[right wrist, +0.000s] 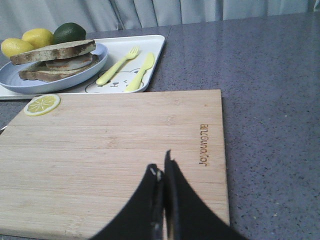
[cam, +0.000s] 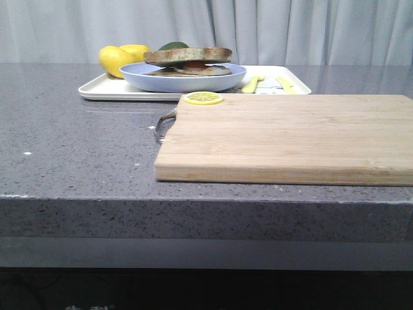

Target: Place bread and move sandwich to tray

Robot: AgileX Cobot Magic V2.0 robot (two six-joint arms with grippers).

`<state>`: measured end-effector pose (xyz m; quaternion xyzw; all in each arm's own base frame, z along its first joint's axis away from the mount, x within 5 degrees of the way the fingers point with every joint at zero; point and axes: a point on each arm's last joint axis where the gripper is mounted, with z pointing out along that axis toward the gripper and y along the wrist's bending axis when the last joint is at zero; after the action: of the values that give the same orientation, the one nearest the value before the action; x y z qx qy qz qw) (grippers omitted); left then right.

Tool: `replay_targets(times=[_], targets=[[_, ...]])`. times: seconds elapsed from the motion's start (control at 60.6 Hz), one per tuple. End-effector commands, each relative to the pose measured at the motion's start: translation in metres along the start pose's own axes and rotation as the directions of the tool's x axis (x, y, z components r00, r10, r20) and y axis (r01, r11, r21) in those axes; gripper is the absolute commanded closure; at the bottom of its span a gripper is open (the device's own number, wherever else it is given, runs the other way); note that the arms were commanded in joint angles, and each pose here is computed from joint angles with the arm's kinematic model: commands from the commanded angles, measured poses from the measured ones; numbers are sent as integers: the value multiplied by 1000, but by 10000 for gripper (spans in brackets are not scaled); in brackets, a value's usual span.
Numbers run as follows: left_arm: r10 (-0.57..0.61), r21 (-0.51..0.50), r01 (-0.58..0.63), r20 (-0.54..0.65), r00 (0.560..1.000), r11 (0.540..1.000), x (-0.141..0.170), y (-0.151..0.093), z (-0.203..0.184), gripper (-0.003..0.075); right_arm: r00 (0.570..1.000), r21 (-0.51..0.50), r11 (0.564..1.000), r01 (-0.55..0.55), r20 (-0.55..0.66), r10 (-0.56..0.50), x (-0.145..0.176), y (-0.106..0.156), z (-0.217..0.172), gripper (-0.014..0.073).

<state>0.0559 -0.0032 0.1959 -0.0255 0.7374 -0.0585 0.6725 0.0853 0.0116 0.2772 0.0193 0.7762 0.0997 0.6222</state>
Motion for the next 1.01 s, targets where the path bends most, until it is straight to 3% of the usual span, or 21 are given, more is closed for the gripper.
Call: replay_targets(times=[0.0,0.858,0.99], targets=[[-7,9,6,119,993,1000,-10,-1,-2,741,996,-9,1000,6,93,-5,-15,2,-2,646],[-7,9,6,119,993,1000,-10,-1,-2,741,995,-9,1000,6,95,-5,-15,2,-2,646],[-7,9,6,119,993,1000,-10,-1,-2,741,987,-7,1000,5,164,-4,-3,-2,3,646]])
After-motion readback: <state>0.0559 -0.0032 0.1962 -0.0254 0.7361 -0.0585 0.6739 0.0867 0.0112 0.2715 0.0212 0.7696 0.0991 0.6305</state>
